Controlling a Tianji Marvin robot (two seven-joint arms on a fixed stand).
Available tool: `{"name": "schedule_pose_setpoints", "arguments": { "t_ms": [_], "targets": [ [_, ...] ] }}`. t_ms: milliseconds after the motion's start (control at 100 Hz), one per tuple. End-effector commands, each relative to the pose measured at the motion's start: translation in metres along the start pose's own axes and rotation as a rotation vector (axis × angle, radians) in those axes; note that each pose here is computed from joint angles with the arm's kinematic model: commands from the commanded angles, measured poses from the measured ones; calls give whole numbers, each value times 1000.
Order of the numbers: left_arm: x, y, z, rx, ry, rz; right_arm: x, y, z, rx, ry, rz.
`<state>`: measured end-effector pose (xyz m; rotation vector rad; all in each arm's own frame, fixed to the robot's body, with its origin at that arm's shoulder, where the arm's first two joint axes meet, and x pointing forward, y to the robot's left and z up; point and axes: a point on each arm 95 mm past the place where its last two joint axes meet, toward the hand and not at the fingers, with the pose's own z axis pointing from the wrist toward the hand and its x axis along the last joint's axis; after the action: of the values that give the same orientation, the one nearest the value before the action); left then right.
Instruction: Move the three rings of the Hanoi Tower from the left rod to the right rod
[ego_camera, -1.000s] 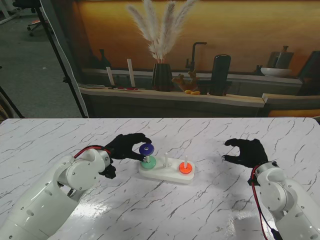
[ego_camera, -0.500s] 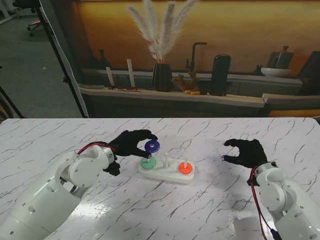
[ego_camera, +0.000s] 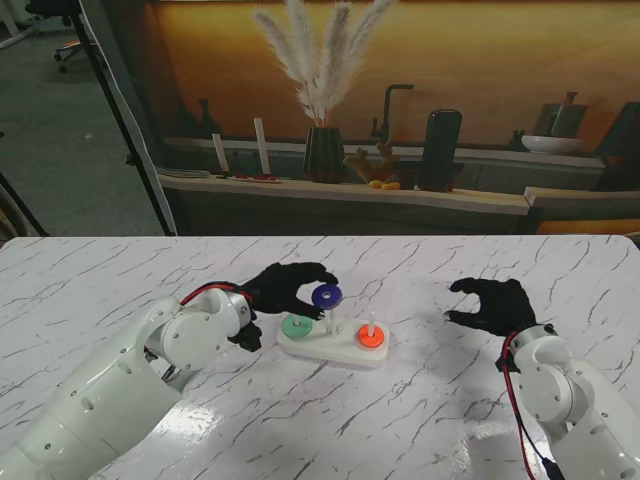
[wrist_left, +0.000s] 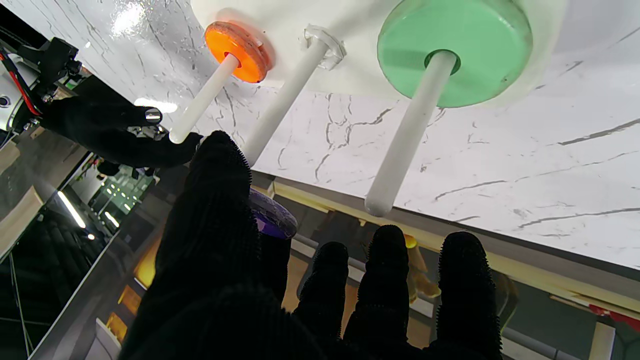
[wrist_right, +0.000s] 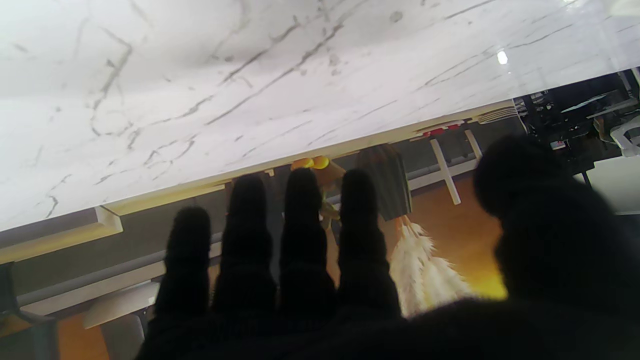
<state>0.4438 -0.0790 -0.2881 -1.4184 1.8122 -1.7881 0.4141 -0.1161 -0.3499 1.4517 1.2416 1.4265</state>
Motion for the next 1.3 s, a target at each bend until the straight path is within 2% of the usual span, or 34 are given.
{"name": "schedule_pose_setpoints", "arguments": {
  "t_ms": [0, 770, 1100, 1290],
  "targets": [
    [3, 6, 4, -22, 15, -13, 1, -5, -2, 7, -1, 8],
    [1, 18, 10, -66, -2, -24, -1, -9, -2, 19, -10, 10],
    [1, 14, 10, -63, -3, -15, -2, -9, -2, 19, -10, 12],
    [0, 18, 13, -83, -13, -22, -2, -9, -2, 16, -10, 12]
  ]
}}
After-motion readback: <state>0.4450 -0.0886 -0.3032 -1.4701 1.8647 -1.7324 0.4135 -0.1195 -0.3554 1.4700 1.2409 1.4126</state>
